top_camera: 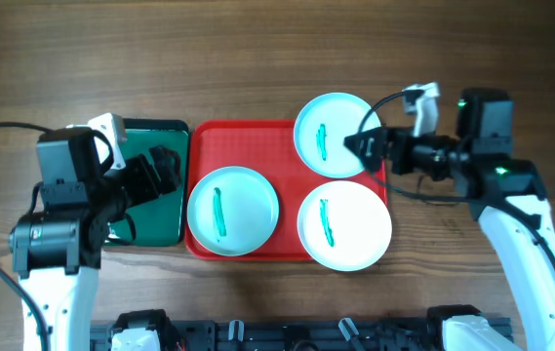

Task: Clean dirty plates on tray and stack at the side
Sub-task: 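Reach left gripper to sponge and right gripper to lower-left plate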

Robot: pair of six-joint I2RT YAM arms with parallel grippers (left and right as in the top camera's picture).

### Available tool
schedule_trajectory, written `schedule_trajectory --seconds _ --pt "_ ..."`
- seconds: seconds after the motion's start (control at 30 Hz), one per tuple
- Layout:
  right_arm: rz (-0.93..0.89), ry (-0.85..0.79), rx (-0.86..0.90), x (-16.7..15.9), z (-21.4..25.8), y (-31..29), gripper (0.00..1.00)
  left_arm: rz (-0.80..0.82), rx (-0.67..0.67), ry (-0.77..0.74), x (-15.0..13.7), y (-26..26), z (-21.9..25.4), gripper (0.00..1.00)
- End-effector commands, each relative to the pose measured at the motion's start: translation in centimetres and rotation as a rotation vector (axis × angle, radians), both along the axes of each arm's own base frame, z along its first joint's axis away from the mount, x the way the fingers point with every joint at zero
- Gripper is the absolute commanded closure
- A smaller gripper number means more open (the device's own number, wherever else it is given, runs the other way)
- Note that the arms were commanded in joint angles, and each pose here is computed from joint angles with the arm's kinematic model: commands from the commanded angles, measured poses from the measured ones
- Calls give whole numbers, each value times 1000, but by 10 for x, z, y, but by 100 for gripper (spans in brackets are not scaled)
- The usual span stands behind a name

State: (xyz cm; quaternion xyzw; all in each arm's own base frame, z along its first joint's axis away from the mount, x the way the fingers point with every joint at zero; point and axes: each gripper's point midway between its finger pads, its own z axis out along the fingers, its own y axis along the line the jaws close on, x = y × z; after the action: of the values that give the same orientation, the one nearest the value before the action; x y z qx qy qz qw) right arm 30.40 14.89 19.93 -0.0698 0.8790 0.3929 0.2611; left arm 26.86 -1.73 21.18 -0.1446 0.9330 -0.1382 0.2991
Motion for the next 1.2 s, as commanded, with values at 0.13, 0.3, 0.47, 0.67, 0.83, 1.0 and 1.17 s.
schedule_trajectory --seconds 0.13,0.3,0.47,0.67,0.83,1.0,1.17 --pt "1 142 -371 -16 -33 37 1 269 -9 127 8 27 -23 7" --pt "82 293 -481 -35 -84 76 35 360 89 159 -2 48 -28 9" --pt "122 247 -514 -33 -115 120 55 379 124 188 -1 55 -35 5" --pt "129 294 -547 -28 -164 135 59 354 155 321 9 57 -72 3" --pt "99 300 -524 -21 -170 141 66 318 175 333 18 57 -82 3" --pt "50 369 -524 -23 -190 142 76 319 174 324 21 58 -81 2" --pt "36 379 -504 -21 -192 146 92 319 174 324 21 58 -81 1"
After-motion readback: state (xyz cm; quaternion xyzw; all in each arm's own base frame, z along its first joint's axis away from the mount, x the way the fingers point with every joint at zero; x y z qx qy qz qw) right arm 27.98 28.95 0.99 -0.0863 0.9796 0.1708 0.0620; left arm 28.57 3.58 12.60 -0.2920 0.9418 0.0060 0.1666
